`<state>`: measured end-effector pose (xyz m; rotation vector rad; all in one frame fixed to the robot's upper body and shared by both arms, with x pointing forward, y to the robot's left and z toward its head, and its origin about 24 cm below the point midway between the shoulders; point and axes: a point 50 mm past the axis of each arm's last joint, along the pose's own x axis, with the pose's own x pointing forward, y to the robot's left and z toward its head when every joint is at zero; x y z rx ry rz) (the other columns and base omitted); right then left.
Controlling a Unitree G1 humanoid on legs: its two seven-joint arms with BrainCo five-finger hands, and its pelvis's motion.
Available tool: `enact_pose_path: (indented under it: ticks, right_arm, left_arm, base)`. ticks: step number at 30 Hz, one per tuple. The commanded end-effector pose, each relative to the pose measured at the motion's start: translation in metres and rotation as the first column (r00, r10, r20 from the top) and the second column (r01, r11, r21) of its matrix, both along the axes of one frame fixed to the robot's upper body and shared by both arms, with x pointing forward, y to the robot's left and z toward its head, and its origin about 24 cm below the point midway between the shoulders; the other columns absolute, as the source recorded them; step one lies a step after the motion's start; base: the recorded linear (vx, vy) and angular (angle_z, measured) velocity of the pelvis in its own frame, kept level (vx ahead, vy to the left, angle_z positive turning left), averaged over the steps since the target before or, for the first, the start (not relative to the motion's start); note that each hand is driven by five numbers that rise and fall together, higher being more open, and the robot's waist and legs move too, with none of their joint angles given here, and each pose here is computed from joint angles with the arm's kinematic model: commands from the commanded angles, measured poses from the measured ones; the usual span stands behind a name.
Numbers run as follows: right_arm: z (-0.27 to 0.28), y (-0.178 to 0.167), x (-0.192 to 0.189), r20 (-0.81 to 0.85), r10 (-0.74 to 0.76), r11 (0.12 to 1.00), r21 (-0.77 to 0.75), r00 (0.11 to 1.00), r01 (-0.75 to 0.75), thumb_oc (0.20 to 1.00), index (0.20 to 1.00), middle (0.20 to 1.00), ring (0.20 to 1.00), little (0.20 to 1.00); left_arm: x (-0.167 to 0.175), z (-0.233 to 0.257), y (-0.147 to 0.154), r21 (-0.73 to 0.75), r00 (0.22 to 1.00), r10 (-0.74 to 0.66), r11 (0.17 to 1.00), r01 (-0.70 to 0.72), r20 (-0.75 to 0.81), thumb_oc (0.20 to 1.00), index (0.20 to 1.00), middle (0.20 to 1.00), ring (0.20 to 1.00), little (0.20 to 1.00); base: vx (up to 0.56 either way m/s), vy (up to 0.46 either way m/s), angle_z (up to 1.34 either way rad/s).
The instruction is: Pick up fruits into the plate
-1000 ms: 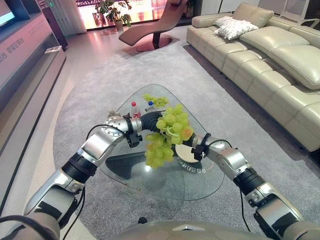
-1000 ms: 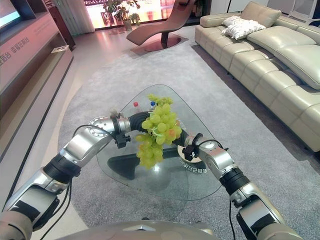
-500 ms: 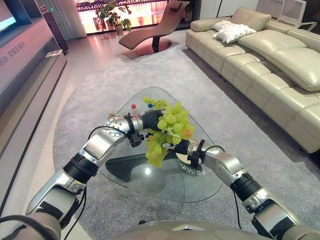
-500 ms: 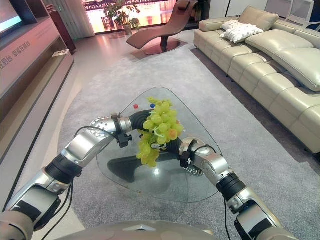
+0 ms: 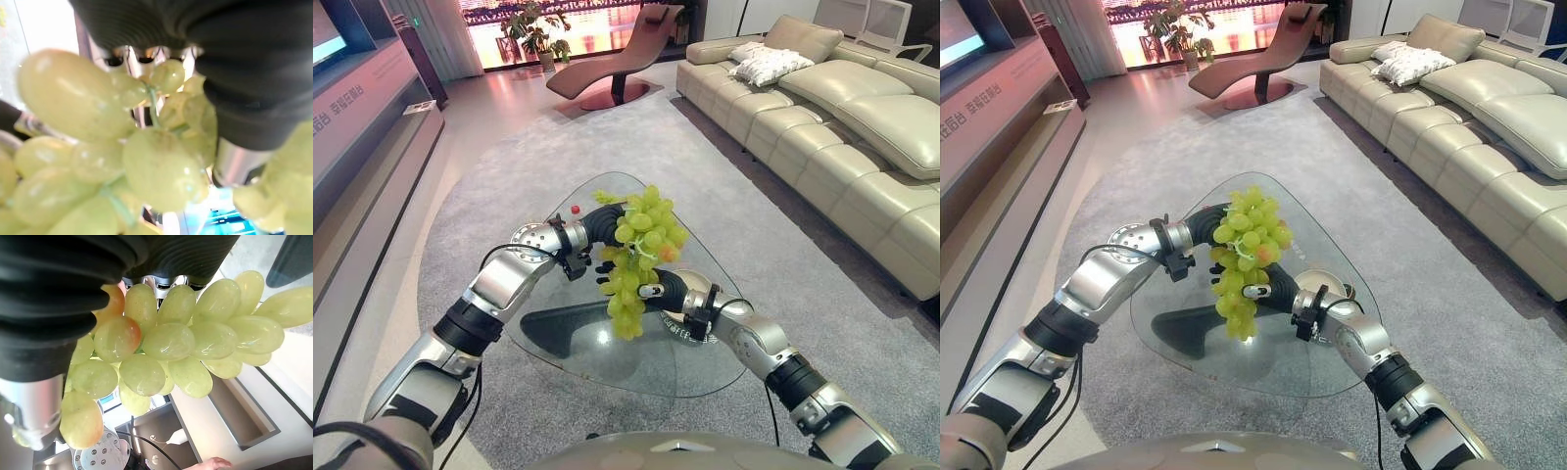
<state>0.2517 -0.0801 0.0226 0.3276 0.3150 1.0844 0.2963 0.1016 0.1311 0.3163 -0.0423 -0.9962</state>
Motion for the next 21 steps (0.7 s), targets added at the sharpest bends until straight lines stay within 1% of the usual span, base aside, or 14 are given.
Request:
enact_pose_path:
  ticks: [1, 21]
  right_arm:
    - [0.0313, 0.0232, 0.0092, 0.126, 0.003, 0.984, 0.178, 0.992, -0.026, 0.2, 0.2, 0.2, 0.2, 0.2]
    - [0.0312, 0.0254, 0.0121, 0.107, -0.011, 0.986, 0.166, 0.994, -0.007, 0.2, 0.2, 0.2, 0.2, 0.2]
  left_arm:
    - [0.0165, 0.0416, 0.0031, -0.113, 0.99, 0.03, 0.994, -0.015, 0.136, 0.2, 0.2, 0.2, 0.2, 0.2]
    - [0.0201, 0.045, 0.0003, -0.125, 0.99, 0.046, 0.992, -0.029, 0.133, 0.2, 0.2, 0.2, 0.2, 0.2]
  base:
    - [0.0, 0.0, 0.0]
    - [0.0, 0.0, 0.0]
